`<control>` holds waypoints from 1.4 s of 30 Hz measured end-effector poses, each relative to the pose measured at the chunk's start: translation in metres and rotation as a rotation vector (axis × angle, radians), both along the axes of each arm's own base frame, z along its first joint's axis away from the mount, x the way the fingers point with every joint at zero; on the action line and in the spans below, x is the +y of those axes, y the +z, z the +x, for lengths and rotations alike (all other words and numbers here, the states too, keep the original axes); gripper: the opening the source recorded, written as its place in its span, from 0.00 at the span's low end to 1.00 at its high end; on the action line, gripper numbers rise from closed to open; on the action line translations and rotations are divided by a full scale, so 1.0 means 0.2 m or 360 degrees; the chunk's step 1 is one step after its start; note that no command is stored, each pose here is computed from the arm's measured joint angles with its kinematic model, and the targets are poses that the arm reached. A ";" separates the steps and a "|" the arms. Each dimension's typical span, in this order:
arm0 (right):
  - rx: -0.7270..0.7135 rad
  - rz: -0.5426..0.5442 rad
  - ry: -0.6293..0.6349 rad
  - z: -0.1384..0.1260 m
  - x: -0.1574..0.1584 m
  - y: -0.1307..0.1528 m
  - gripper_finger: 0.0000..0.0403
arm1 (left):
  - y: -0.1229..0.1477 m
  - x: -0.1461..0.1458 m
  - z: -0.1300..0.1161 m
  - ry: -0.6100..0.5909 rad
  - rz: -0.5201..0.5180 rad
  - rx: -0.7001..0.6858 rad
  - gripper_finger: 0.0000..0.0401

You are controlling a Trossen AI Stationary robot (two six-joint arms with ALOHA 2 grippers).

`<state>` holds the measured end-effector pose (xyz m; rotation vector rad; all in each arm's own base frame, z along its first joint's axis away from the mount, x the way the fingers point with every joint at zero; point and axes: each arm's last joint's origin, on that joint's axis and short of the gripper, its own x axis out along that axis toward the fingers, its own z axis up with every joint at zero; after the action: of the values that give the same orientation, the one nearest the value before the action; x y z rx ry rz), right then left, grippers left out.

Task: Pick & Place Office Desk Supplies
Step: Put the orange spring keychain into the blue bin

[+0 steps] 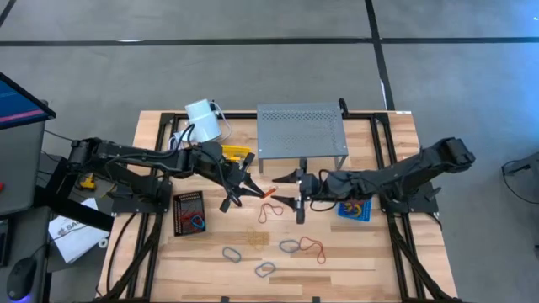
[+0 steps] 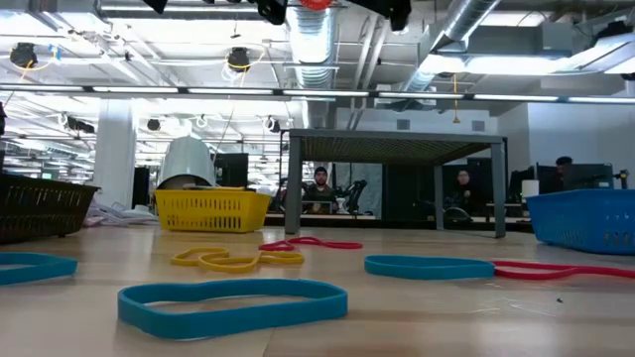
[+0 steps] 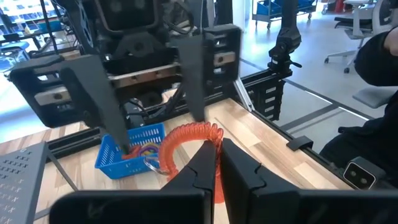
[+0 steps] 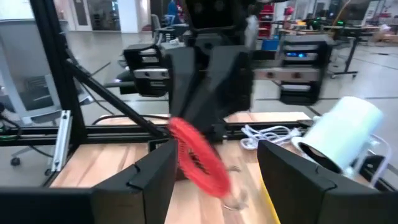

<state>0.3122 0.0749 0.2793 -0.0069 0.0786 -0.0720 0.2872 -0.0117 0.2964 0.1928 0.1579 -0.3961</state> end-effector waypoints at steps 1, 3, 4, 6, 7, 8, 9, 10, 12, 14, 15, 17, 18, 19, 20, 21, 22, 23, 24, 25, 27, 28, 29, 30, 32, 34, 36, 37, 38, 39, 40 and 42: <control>0.0004 -0.0002 0.0000 0.02 0.00 0.00 0.54 | 0.00 0.00 0.00 0.0000 0.0000 0.0000 0.01; 0.0018 -0.0009 0.0003 0.04 0.01 -0.01 0.54 | 0.00 0.00 0.00 0.0000 0.0000 0.0001 0.01; 0.0022 -0.0010 0.0003 0.05 0.02 -0.01 0.54 | 0.00 0.00 0.00 0.0000 0.0000 0.0001 0.01; 0.0041 -0.0016 0.0002 0.07 0.02 -0.01 0.54 | 0.00 0.00 0.00 0.0000 0.0000 0.0012 0.01; 0.0045 -0.0020 0.0001 0.08 0.02 -0.01 0.54 | 0.00 0.00 0.00 0.0000 0.0000 0.0016 0.01; 0.0043 -0.0026 0.0001 0.08 0.02 0.00 0.54 | -0.01 0.00 0.00 0.0000 0.0000 0.0024 0.01; 0.0055 -0.0039 0.0002 0.08 0.02 -0.01 0.54 | -0.01 0.00 0.00 0.0000 0.0001 0.0032 0.01; 0.0056 -0.0043 0.0004 0.08 0.02 -0.01 0.53 | -0.01 0.00 0.00 0.0000 0.0001 0.0034 0.01; 0.0049 -0.0042 0.0005 0.08 0.03 -0.01 0.51 | -0.01 0.00 0.00 0.0000 0.0001 0.0042 0.01; 0.0056 -0.0043 0.0005 0.08 0.03 -0.01 0.47 | -0.01 0.00 0.00 0.0000 0.0001 0.0043 0.01; 0.0060 -0.0044 0.0005 0.08 0.03 -0.01 0.45 | -0.01 0.00 0.00 0.0000 0.0001 0.0043 0.01; 0.0063 -0.0046 0.0006 0.08 0.03 -0.01 0.40 | -0.01 0.00 0.00 0.0001 0.0001 0.0043 0.01; 0.0072 -0.0048 0.0006 0.08 0.03 -0.01 0.38 | -0.01 0.00 0.00 0.0002 0.0001 0.0043 0.01; 0.0083 -0.0051 0.0006 0.08 0.03 -0.02 0.35 | -0.01 0.00 0.00 0.0001 0.0001 0.0043 0.01; 0.0089 -0.0052 0.0006 0.08 0.03 -0.02 0.32 | -0.01 0.00 0.00 0.0001 0.0001 0.0043 0.01; 0.0089 -0.0053 0.0006 0.08 0.03 -0.02 0.30 | -0.01 0.00 0.00 0.0002 0.0001 0.0042 0.01; 0.0089 -0.0053 0.0007 0.08 0.03 -0.02 0.27 | -0.01 0.00 0.00 0.0001 0.0001 0.0041 0.01; 0.0089 -0.0053 0.0007 0.08 0.03 -0.02 0.25 | -0.01 0.00 0.00 0.0001 0.0001 0.0041 0.01; 0.0090 -0.0053 0.0007 0.08 0.03 -0.02 0.23 | -0.01 0.00 0.00 0.0001 0.0001 0.0041 0.01; 0.0090 -0.0053 0.0007 0.08 0.03 -0.02 0.21 | -0.01 0.00 0.00 0.0001 0.0001 0.0041 0.01; 0.0089 -0.0053 0.0007 0.08 0.03 -0.02 0.17 | -0.01 0.00 0.00 0.0000 0.0001 0.0041 0.01; 0.0089 -0.0053 0.0006 0.08 0.02 -0.02 0.15 | -0.01 0.00 0.00 0.0001 0.0001 0.0041 0.01; 0.0090 -0.0059 0.0006 0.08 0.02 -0.02 0.13 | -0.01 0.00 0.00 0.0001 0.0001 0.0041 0.01; 0.0091 -0.0065 0.0007 0.08 0.02 -0.02 0.11 | -0.01 0.00 0.00 0.0000 0.0001 0.0041 0.01; 0.0098 -0.0069 0.0007 0.08 0.02 -0.02 0.07 | -0.01 0.00 0.00 0.0000 0.0001 0.0042 0.01; 0.0110 -0.0075 0.0006 0.08 0.02 -0.02 0.03 | -0.01 0.00 0.00 -0.0001 0.0000 0.0042 0.01; 0.0117 -0.0076 0.0004 0.08 0.02 -0.03 0.03 | -0.01 0.00 0.00 0.0000 -0.0004 0.0043 0.01; 0.0118 -0.0076 0.0004 0.08 0.02 -0.03 0.03 | -0.01 0.00 0.00 0.0001 -0.0006 0.0044 0.01; 0.0117 -0.0075 0.0004 0.08 0.02 -0.03 0.03 | -0.01 0.00 0.00 0.0001 -0.0007 0.0042 0.01; 0.0118 -0.0076 0.0004 0.08 0.02 -0.03 0.02 | -0.01 0.00 0.00 0.0001 -0.0008 0.0042 0.02; 0.0117 -0.0075 0.0004 0.08 0.02 -0.03 0.02 | -0.01 0.00 0.00 0.0002 -0.0009 0.0042 0.03; 0.0117 -0.0075 0.0004 0.08 0.02 -0.03 0.01 | -0.01 0.00 0.00 0.0004 -0.0010 0.0035 0.04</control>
<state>0.3287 0.0794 0.2741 -0.0568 0.1506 -0.0712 0.2871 -0.0116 0.2948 0.1824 0.1784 -0.3965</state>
